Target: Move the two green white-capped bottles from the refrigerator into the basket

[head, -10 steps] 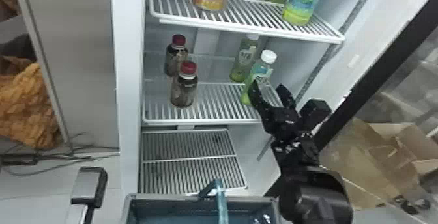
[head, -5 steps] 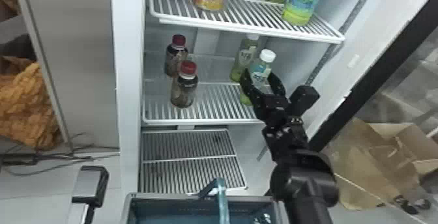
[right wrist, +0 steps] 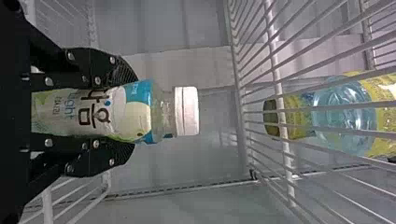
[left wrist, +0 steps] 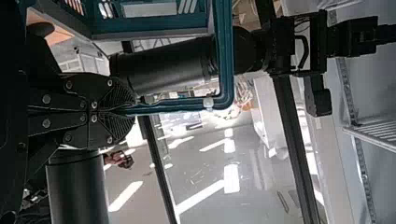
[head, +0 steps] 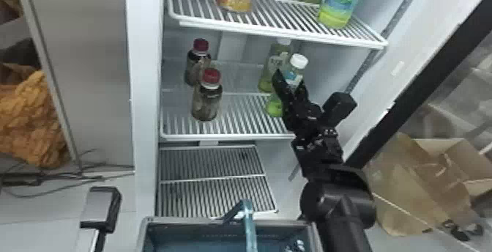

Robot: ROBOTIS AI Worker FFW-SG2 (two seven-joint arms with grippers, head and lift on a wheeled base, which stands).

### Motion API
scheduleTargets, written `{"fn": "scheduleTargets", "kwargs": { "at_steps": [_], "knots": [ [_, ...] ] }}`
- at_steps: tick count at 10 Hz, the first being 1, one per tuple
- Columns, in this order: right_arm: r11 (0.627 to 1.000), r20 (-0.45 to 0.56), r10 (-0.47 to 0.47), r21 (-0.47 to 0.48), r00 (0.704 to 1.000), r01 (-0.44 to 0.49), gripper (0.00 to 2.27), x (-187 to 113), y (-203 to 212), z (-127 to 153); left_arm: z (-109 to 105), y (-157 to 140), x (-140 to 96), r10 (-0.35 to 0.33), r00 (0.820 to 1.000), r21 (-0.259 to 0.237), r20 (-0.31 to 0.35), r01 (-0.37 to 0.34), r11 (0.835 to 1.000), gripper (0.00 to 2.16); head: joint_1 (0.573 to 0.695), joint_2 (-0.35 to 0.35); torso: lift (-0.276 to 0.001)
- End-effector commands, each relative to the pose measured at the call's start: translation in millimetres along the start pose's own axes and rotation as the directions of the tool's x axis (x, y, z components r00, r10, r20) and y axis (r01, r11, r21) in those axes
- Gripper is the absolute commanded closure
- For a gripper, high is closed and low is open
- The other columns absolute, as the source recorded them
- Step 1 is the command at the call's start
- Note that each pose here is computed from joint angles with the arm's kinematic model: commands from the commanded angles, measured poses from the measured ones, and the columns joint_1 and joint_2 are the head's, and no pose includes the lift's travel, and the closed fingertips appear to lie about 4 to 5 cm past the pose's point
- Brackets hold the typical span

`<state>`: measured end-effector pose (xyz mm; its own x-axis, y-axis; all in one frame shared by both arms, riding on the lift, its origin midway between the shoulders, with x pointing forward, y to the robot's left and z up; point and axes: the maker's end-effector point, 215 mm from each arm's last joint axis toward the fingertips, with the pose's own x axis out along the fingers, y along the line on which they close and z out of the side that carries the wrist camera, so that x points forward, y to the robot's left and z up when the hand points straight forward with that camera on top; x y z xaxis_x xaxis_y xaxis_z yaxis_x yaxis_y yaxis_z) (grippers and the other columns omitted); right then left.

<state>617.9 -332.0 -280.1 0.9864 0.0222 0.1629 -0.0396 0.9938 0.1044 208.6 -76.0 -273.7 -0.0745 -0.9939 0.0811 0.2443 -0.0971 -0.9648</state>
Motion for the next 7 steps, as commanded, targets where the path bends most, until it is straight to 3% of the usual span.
{"fn": "scheduleTargets", "kwargs": {
  "at_steps": [1,3,7],
  "knots": [
    [1.000,0.021,0.002,0.004,1.000,-0.002,0.89,-3,2,8,0,-1,0,-0.002,1.000,0.000,0.002,0.002,1.000,1.13,0.695,-0.350,-0.263],
    [1.000,0.049,0.005,0.011,0.999,-0.005,0.89,-15,2,24,-2,0,0,-0.004,1.000,-0.006,0.000,0.004,1.000,1.13,0.695,-0.350,-0.263],
    [0.999,-0.035,0.030,0.021,0.999,-0.029,0.89,-40,1,25,-2,1,-2,-0.001,1.000,-0.010,0.008,0.001,1.000,1.13,0.695,-0.350,-0.263]
  ]
}}
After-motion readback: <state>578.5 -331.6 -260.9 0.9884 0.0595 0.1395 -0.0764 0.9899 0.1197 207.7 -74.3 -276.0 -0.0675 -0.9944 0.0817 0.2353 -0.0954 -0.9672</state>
